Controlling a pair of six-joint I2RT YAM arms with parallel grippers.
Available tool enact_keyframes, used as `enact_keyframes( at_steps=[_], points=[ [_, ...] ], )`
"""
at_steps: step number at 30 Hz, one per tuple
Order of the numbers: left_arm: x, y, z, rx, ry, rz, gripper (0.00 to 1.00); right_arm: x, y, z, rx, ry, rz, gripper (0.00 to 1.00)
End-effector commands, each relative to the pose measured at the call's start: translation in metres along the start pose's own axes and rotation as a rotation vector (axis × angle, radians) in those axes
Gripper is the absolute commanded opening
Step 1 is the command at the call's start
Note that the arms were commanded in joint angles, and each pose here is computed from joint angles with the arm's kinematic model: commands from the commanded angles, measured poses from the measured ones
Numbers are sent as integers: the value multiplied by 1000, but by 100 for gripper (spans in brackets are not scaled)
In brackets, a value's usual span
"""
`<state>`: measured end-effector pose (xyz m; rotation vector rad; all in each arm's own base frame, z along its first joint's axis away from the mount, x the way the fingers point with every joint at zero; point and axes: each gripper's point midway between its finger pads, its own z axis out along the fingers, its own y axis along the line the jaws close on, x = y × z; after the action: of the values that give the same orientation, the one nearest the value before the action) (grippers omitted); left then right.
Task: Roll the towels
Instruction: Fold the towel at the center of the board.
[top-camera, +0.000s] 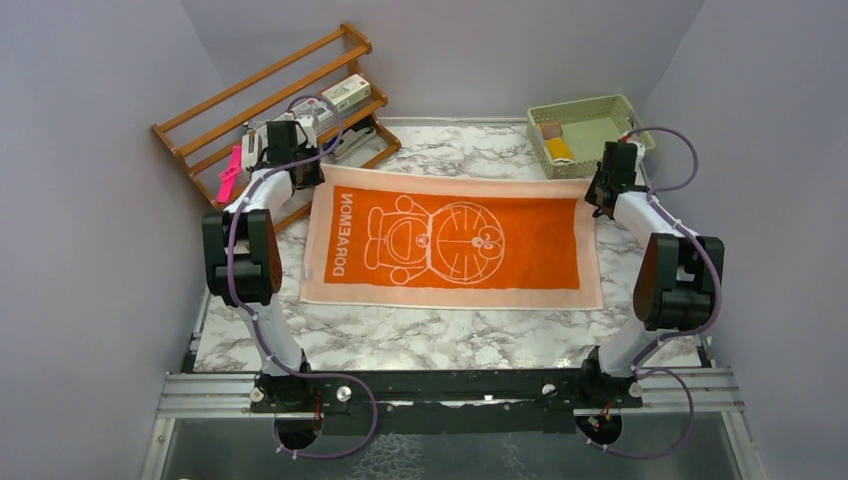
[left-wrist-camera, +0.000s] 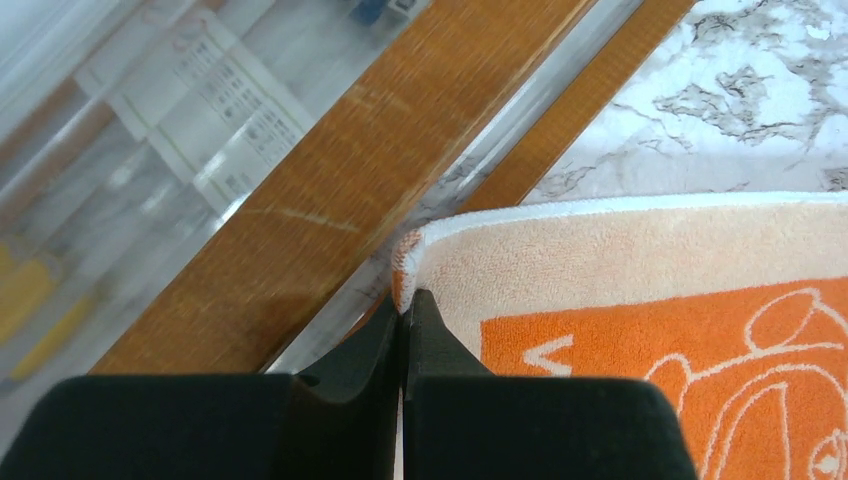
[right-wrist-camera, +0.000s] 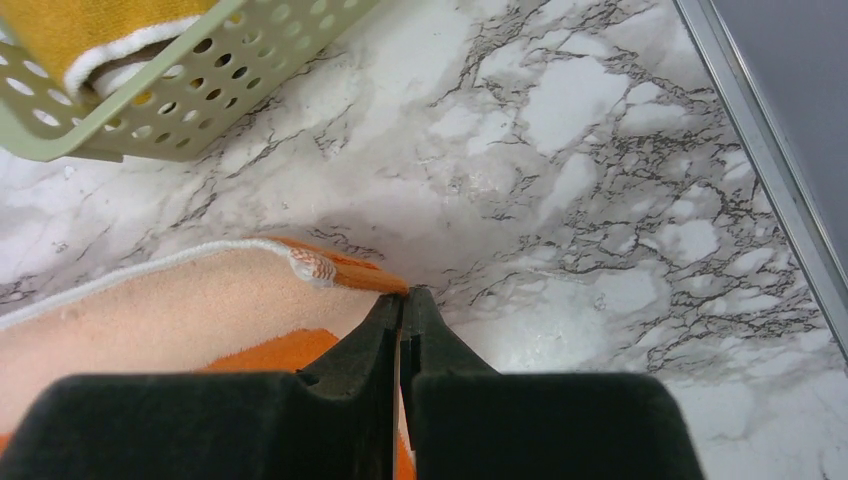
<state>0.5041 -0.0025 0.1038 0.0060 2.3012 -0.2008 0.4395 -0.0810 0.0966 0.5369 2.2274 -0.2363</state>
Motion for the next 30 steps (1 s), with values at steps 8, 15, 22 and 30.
enact_keyframes(
  at_steps=[8,15,22,30],
  points=[
    [-24,-1,-10,65,-188,52,0,-28,-31,-20,23,-81,180,1],
    [-14,-8,-29,109,-236,-18,0,-26,-35,-41,-3,-124,259,1],
    [3,-8,-54,67,-241,-54,0,-11,-50,-59,24,-182,284,1],
    [22,-9,-75,58,-232,-129,0,1,-48,-68,7,-151,302,1]
  ],
)
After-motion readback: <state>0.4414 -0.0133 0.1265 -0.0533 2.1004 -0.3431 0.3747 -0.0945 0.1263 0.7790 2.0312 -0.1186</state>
